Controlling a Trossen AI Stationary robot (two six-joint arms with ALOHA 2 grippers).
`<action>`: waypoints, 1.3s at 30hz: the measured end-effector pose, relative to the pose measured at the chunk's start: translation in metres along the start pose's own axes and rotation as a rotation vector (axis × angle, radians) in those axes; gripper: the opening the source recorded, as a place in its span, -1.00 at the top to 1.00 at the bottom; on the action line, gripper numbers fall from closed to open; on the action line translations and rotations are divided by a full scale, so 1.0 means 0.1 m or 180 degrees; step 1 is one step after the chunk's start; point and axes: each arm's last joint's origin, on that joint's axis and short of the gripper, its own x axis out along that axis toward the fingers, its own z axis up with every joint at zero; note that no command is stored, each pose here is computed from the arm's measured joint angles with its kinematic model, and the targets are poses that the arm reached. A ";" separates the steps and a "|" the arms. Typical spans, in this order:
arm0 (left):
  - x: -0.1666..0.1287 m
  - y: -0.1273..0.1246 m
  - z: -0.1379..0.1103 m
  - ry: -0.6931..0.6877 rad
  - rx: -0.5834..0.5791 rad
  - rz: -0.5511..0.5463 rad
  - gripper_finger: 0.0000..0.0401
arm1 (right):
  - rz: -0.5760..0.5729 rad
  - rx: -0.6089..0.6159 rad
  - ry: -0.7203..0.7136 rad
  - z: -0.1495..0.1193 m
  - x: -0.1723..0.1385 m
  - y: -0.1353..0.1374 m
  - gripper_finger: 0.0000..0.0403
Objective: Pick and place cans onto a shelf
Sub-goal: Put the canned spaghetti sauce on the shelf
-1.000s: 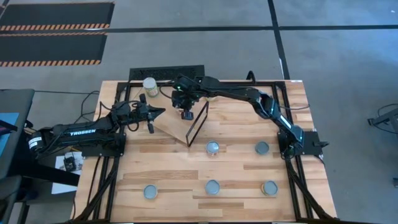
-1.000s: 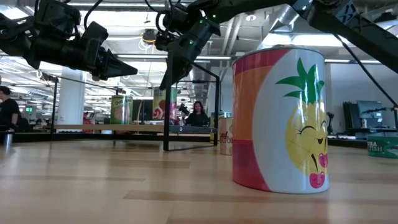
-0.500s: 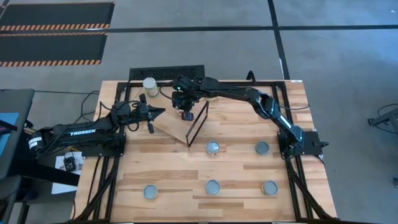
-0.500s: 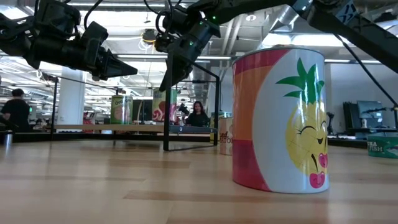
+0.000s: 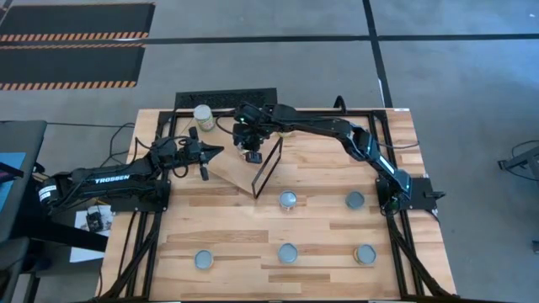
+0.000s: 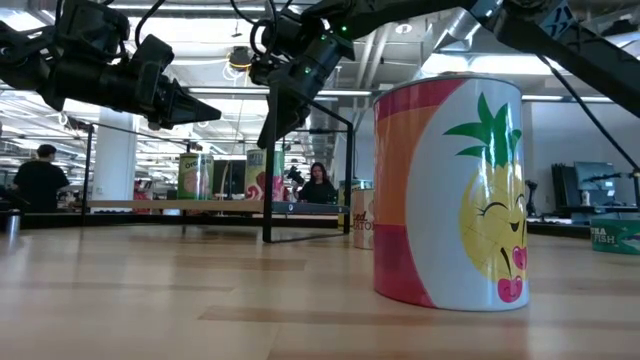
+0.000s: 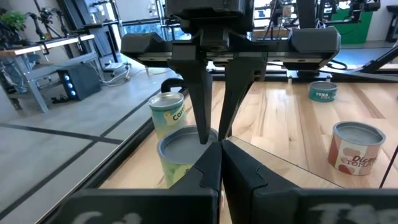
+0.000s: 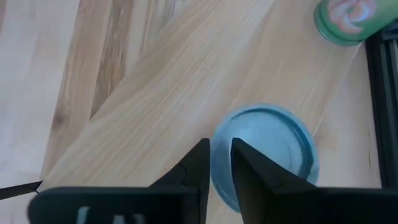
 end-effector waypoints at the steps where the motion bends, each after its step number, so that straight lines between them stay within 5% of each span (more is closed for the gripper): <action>1: 0.00 0.00 0.00 -0.0001 0.0000 0.0000 1.00 | -0.0001 -0.0012 -0.0009 0.00 0.00 0.00 0.55; 6: 0.00 0.00 0.00 0.0001 0.0006 -0.0027 1.00 | -0.0014 -0.0141 -0.0080 0.06 -0.13 0.04 0.59; 12: 0.00 -0.02 -0.02 0.0048 0.0037 -0.0238 1.00 | -0.0145 -0.0346 -0.0427 0.22 -0.98 0.13 0.93; 17: 0.00 -0.02 -0.02 0.0061 0.0034 -0.0238 1.00 | -0.0043 -0.0494 -0.0185 0.04 -1.33 0.32 0.96; 25: 0.00 -0.03 -0.04 0.0121 0.0013 -0.0265 1.00 | -0.0094 -0.0331 -0.0404 -0.58 -1.34 0.54 0.98; 34: 0.10 -0.11 0.08 0.0278 -0.0012 -0.0586 1.00 | -0.0615 0.0000 -0.1690 -1.55 -1.58 0.68 0.98; 39: 0.28 -0.13 0.27 0.0637 0.0156 -0.0418 1.00 | -0.0853 0.0170 -0.2148 -2.02 -1.57 0.72 0.98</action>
